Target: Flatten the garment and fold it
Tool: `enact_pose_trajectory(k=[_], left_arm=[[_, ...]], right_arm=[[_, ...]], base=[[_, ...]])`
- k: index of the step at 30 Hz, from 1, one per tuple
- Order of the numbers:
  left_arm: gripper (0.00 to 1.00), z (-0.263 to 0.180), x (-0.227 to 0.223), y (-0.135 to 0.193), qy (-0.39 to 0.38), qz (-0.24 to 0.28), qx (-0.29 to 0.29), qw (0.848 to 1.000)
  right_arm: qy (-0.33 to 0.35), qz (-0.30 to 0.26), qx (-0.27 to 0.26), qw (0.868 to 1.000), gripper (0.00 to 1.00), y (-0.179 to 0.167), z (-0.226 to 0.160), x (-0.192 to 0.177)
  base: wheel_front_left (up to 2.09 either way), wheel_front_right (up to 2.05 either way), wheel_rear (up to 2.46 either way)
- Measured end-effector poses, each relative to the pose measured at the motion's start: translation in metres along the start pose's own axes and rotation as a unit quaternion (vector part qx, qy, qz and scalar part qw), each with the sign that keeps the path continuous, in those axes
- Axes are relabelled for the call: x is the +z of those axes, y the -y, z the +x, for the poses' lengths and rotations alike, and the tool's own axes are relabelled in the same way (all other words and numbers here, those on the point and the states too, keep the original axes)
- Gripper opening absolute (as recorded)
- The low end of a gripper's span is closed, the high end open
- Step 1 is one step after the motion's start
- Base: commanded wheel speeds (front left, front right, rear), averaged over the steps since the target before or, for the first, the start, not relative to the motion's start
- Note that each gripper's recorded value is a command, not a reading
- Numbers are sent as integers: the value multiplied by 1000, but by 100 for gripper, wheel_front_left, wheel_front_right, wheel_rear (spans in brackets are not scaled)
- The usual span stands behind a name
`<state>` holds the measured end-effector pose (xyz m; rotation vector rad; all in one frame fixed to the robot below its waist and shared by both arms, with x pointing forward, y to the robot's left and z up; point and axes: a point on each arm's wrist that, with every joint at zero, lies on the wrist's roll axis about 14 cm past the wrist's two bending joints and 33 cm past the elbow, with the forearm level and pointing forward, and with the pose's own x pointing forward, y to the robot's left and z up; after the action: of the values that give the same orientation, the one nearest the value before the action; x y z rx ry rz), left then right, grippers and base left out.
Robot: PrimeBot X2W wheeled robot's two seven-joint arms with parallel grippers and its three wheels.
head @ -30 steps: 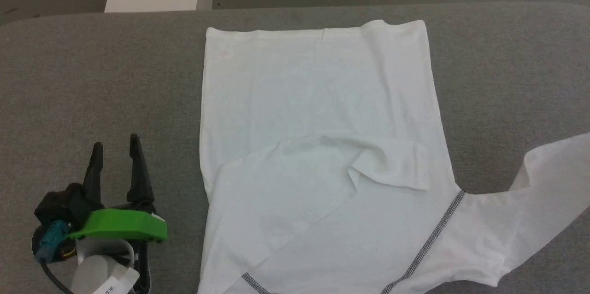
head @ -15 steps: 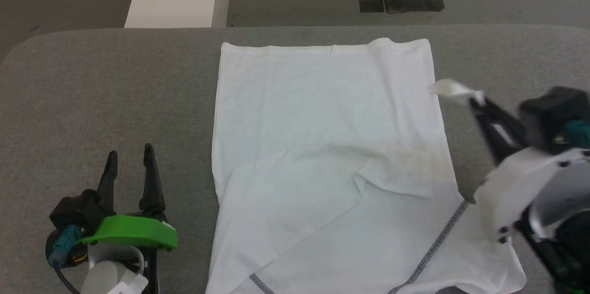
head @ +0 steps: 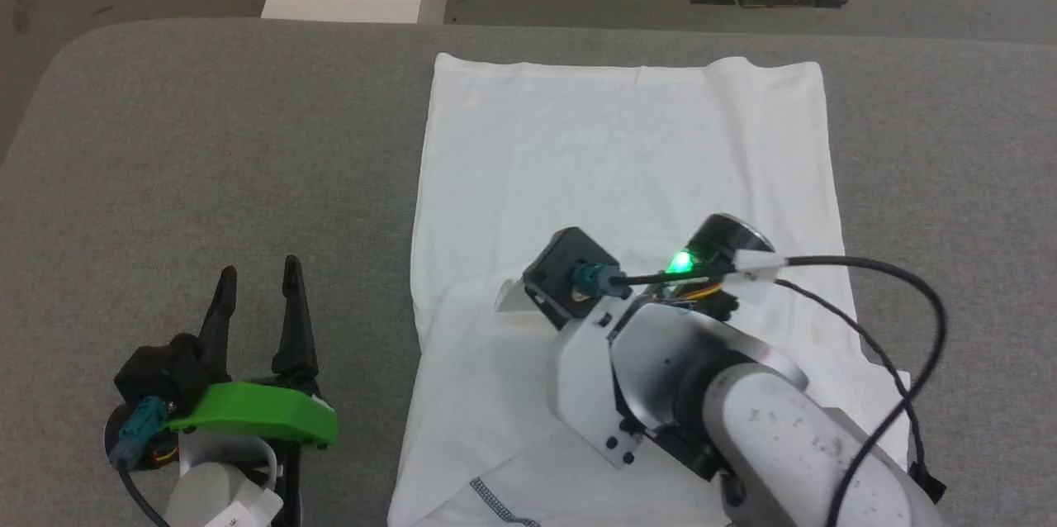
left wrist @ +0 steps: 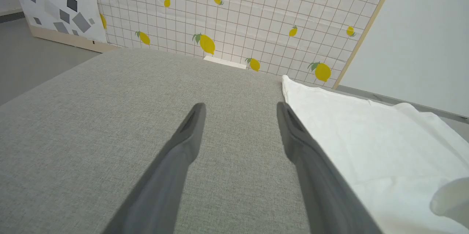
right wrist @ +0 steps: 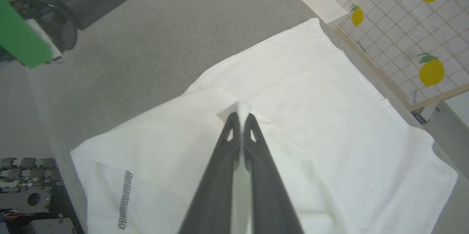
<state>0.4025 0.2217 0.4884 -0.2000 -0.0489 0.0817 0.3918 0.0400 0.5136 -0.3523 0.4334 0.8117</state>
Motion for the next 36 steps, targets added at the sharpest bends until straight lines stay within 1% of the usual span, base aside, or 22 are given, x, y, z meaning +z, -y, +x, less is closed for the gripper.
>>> enact_pose_trajectory(k=[5,9,13,17,18,19,21,22,24,25,27,29,31,32,33,34,36], left_arm=[[100,1,-5,-5,-7,-3,6,1000],[100,3,-6,-9,-8,-1,12,1000],[100,4,-9,-15,-13,-1,20,1000],[100,4,-12,-19,-16,0,27,1000],[100,4,-12,-19,-16,0,27,1000],[100,4,-12,-18,-16,-1,26,1000],[100,4,-12,-16,-16,-3,22,1000],[100,5,-11,-14,-14,-3,20,1000],[100,6,-9,-11,-12,-3,15,1000],[100,7,-8,-7,-10,-2,10,1000],[100,8,-7,0,-8,-2,0,1000],[100,11,-7,8,-8,3,-15,1000],[100,14,-7,17,-9,12,-33,999],[100,16,-7,20,-10,17,-41,999],[100,19,-7,26,-10,23,-53,998],[100,22,-6,29,-10,25,-61,998],[100,35,-1,40,-6,38,-84,996]], right_arm=[[-55,-13,38,998,0,-18,36,-30],[-111,-4,81,990,0,-40,54,-65],[-156,10,128,979,0,-64,60,-93],[-172,29,160,972,0,-81,59,-102],[-171,33,165,971,43,-83,58,-102],[-167,41,169,970,100,-85,57,-100],[-140,60,171,974,100,-84,56,-88],[-111,73,167,977,100,-81,56,-76],[-53,101,154,982,100,-69,55,-51],[-2,119,138,983,100,-56,52,-29],[81,141,103,981,100,-29,42,3],[162,160,50,972,100,6,24,28],[215,174,-11,961,100,42,3,34],[229,177,-41,956,100,58,-7,32],[247,184,-86,947,100,81,-23,25],[257,186,-116,941,100,95,-34,20],[278,187,-188,923,100,127,-64,7]], base=[[0,0,0],[0,0,0],[0,0,0],[0,0,0],[0,0,0],[0,0,0],[0,0,0],[0,0,0],[0,0,0],[0,0,0],[0,0,0],[0,0,0],[0,0,0],[0,0,0],[0,0,0],[0,0,0],[0,0,0]])
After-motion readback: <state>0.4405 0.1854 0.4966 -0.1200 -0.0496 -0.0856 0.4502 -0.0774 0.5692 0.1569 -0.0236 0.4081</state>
